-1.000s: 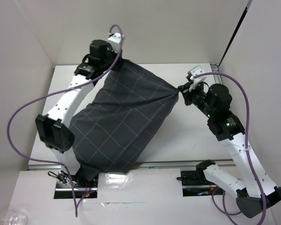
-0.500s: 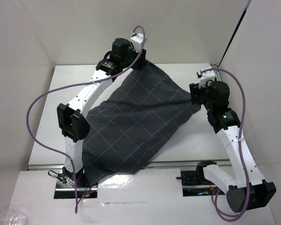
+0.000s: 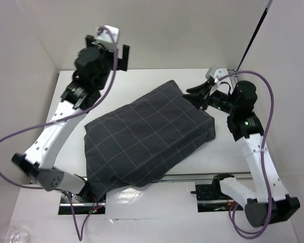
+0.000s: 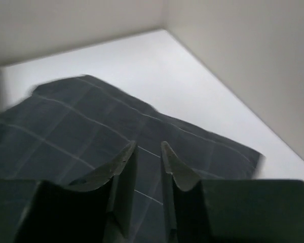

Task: Put the pillow into the pillowcase

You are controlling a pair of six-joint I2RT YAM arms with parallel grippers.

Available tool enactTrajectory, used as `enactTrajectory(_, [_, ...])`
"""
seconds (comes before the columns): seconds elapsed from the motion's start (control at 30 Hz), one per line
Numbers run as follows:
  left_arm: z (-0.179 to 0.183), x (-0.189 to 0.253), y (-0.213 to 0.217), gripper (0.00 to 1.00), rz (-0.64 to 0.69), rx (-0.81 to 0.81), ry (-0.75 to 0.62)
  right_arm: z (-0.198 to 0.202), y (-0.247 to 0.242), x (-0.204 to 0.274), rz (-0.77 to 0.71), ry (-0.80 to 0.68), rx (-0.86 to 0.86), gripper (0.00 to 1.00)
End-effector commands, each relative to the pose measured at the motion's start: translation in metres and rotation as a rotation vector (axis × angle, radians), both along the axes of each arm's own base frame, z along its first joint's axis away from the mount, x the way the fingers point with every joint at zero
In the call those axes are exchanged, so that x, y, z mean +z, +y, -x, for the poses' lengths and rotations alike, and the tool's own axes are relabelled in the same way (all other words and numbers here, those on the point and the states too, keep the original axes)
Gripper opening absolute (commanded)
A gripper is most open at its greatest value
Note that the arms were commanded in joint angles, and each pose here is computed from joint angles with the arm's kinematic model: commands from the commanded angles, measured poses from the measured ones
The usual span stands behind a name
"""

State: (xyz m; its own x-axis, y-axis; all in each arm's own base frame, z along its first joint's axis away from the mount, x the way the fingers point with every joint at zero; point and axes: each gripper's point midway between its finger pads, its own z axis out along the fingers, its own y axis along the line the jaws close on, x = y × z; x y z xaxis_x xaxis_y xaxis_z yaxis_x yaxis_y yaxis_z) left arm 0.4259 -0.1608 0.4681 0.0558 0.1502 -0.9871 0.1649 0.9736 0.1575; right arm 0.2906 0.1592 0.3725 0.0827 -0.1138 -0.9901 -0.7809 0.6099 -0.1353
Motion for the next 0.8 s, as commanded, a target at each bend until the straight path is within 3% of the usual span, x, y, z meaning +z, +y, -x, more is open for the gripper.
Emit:
enactTrajectory(0.0, [0.027, 0.047, 0.055, 1.00, 0.018, 0.174, -0.134, 0.035, 0.044, 0.018, -0.066, 0.073, 0.426, 0.30])
enactTrajectory(0.07, [0.044, 0.059, 0.074, 1.00, 0.033, 0.213, -0.153, 0.033, 0.066, -0.010, -0.075, 0.237, 0.608, 0.23])
enactTrajectory(0.1, [0.047, 0.058, 0.080, 1.00, 0.028, 0.225, -0.147, 0.023, 0.073, -0.028, -0.085, 0.366, 0.659, 0.13])
enactTrajectory(0.2, [0.055, 0.049, 0.087, 1.00, -0.018, 0.239, -0.111, 0.017, 0.098, -0.050, -0.065, 0.444, 0.790, 0.01])
enactTrajectory(0.23, [0.058, 0.047, 0.095, 1.00, -0.018, 0.258, -0.110, 0.005, 0.108, -0.065, -0.065, 0.563, 0.804, 0.00])
enactTrajectory(0.3, [0.064, 0.040, 0.102, 1.00, -0.038, 0.271, -0.094, 0.004, 0.124, -0.064, -0.011, 0.552, 0.870, 0.00])
enactTrajectory(0.33, [0.065, 0.037, 0.107, 1.00, -0.055, 0.282, -0.091, -0.014, 0.137, -0.102, 0.000, 0.661, 0.881, 0.00])
enactTrajectory(0.4, [0.067, 0.035, 0.116, 1.00, -0.072, 0.307, -0.094, -0.018, 0.157, -0.129, 0.062, 0.748, 0.898, 0.00])
enactTrajectory(0.5, [0.068, 0.031, 0.132, 1.00, -0.073, 0.350, -0.080, -0.027, 0.171, -0.157, 0.111, 0.717, 0.925, 0.00])
enactTrajectory(0.77, [0.065, 0.014, 0.154, 1.00, -0.080, 0.406, -0.050, 0.026, 0.201, -0.274, 0.517, 0.727, 1.031, 0.00])
